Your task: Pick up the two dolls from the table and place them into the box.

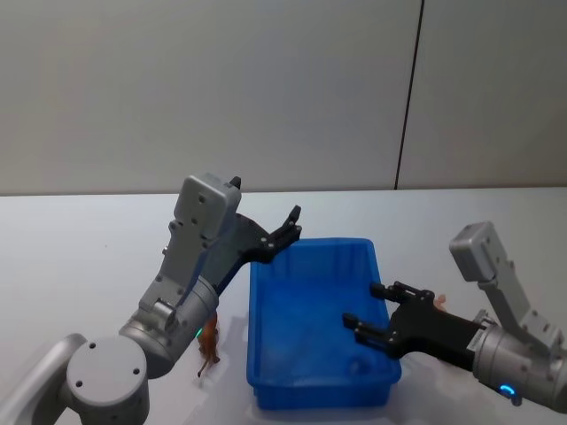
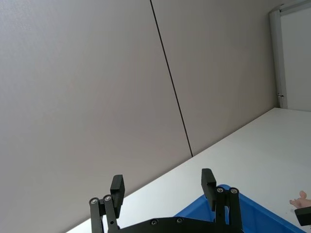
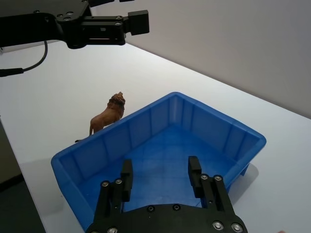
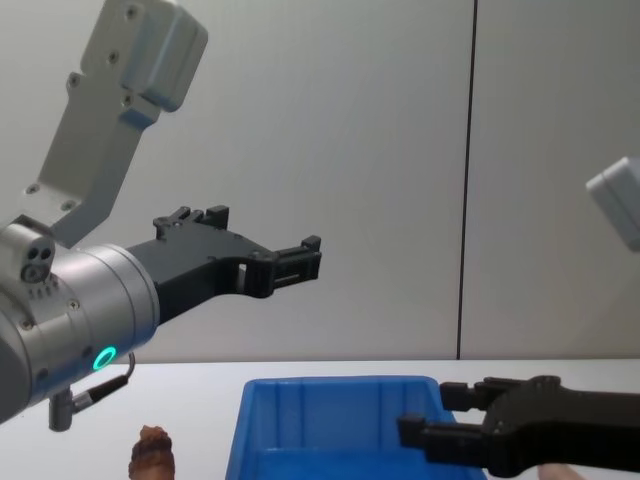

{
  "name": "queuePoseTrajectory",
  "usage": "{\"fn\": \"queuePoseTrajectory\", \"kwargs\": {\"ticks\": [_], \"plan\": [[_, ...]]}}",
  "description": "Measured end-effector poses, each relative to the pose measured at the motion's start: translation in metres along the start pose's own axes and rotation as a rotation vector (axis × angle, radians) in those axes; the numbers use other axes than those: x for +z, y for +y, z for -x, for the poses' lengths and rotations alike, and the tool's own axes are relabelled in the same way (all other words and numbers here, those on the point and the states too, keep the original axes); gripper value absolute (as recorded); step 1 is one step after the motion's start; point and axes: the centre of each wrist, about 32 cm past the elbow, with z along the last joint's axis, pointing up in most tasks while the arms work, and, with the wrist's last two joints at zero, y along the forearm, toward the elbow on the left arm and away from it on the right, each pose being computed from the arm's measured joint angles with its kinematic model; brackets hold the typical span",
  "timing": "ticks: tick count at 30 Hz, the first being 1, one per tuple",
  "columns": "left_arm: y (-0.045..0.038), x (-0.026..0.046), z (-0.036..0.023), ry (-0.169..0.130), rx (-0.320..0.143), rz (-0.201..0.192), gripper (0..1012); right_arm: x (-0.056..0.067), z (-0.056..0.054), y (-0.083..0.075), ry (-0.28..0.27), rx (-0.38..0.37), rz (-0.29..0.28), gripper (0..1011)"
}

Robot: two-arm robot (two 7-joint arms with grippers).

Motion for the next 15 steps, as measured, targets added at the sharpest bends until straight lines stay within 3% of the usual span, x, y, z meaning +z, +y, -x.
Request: {"fn": "queuePoseTrajectory", "kwargs": {"ticks": [10,15], "plan": [[0.0,0.0,0.0,0.0,0.0,0.0,1001,-0.0012,0.0034,-0.0003,0.003,-0.004,-0.009,956],[0.0,0.0,0.0,0.0,0.0,0.0,1001,-0.003,0.0017,-0.0057,0.009,-0.03,-0.007,1004]]}}
